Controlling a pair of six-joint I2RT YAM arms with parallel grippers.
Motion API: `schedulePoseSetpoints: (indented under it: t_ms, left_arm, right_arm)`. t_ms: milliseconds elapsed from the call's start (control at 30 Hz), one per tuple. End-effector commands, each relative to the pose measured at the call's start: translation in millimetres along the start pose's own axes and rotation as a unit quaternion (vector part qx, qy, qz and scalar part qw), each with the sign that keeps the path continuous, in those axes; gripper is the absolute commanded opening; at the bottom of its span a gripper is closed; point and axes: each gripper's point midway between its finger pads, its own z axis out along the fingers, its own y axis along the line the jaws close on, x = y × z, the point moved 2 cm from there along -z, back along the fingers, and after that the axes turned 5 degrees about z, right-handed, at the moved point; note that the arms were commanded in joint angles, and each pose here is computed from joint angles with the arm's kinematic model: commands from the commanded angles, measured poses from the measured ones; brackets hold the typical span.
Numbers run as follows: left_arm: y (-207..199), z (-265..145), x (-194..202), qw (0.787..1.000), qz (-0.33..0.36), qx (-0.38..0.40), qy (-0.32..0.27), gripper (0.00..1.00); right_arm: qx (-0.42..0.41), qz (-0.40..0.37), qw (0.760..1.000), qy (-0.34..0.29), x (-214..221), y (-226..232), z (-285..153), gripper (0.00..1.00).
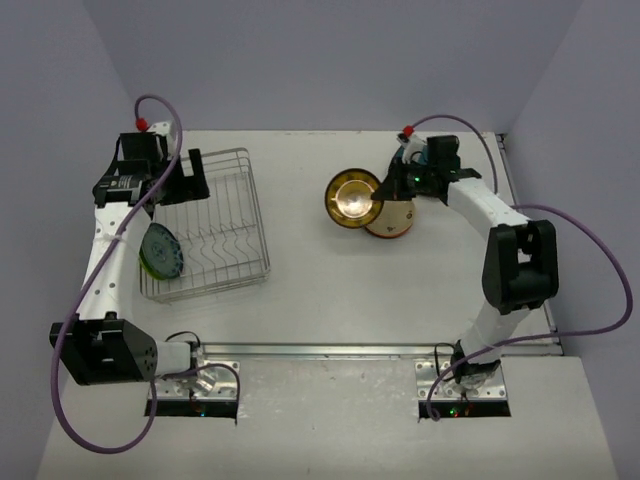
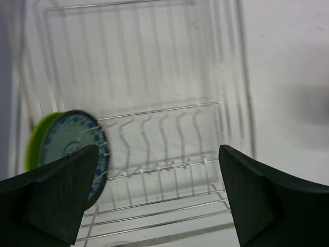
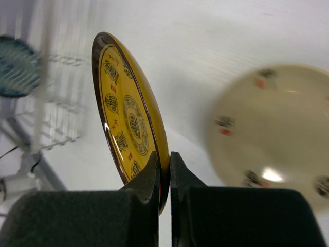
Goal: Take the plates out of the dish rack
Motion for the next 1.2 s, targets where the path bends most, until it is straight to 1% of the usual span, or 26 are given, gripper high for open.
schedulePoseSetpoints:
  t_ms: [0, 167, 300, 400, 500, 567, 600, 633, 667, 700, 733, 767, 833, 867, 900, 1000, 1033, 1100, 1167]
  left_arm:
    - [41, 2, 10, 0.995, -0.031, -0.094, 0.010, 1.00]
    - [45, 3, 4, 0.993, -0.044, -0.108, 0.006, 1.00]
    - [52, 0, 6, 0.990, -0.054, -0.132, 0.014, 0.99]
    - [56, -6, 11, 0.987, -0.056, -0.147, 0.014, 0.93]
    - [60, -10, 18, 0.986, -0.056, -0.158, 0.015, 0.89]
    - [62, -12, 26, 0.985, -0.053, -0.164, 0.020, 0.88]
    - [63, -12, 30, 0.984, -0.052, -0.166, 0.023, 0.88]
    - [64, -12, 34, 0.984, -0.053, -0.170, 0.026, 0.88]
    - [67, -13, 39, 0.982, -0.054, -0.177, 0.030, 0.88]
    - [69, -13, 43, 0.981, -0.054, -0.183, 0.033, 0.87]
    - [74, -15, 51, 0.978, -0.053, -0.199, 0.038, 0.85]
    - [78, -17, 54, 0.976, -0.052, -0.208, 0.039, 0.84]
    - [87, -23, 63, 0.970, -0.052, -0.234, 0.042, 0.76]
    - [90, -24, 65, 0.969, -0.051, -0.238, 0.045, 0.74]
    - [93, -26, 69, 0.967, -0.050, -0.246, 0.050, 0.70]
    - [95, -26, 75, 0.966, -0.040, -0.247, 0.063, 0.65]
    - [97, -27, 77, 0.965, -0.034, -0.250, 0.068, 0.63]
    - [99, -26, 80, 0.964, -0.024, -0.256, 0.073, 0.59]
    - [104, -24, 82, 0.960, -0.011, -0.265, 0.085, 0.53]
  right_arm:
    - [0.082, 0.013, 0.996, -0.028, -2, -67, -41, 0.00]
    - [0.114, 0.056, 0.992, -0.026, 1, -116, -54, 0.00]
    - [0.114, 0.070, 0.991, -0.018, -3, -128, -49, 0.01]
    - [0.116, 0.080, 0.990, -0.013, -3, -137, -42, 0.04]
    - [0.120, 0.085, 0.989, -0.010, -4, -144, -37, 0.11]
    - [0.122, 0.089, 0.989, -0.003, -4, -149, -33, 0.25]
    - [0.122, 0.091, 0.988, 0.000, -5, -149, -33, 0.33]
    - [0.122, 0.092, 0.988, 0.002, -6, -149, -33, 0.45]
    - [0.124, 0.095, 0.988, 0.006, -4, -151, -32, 0.61]
    - [0.126, 0.094, 0.987, 0.006, -5, -150, -33, 0.67]
    - [0.136, 0.095, 0.986, 0.008, -4, -152, -35, 0.77]
    - [0.144, 0.092, 0.985, 0.009, -3, -151, -36, 0.98]
    - [0.166, 0.063, 0.984, 0.002, -8, -145, -42, 0.99]
    - [0.182, 0.051, 0.982, 0.003, -6, -146, -43, 0.99]
    - [0.189, 0.035, 0.981, -0.008, -12, -138, -49, 0.99]
    - [0.215, 0.004, 0.976, -0.022, -16, -130, -55, 0.99]
    - [0.215, -0.008, 0.976, -0.031, -21, -123, -57, 0.99]
    - [0.216, -0.018, 0.976, -0.030, -18, -114, -57, 0.99]
    - [0.213, -0.032, 0.976, -0.033, -17, -102, -56, 0.99]
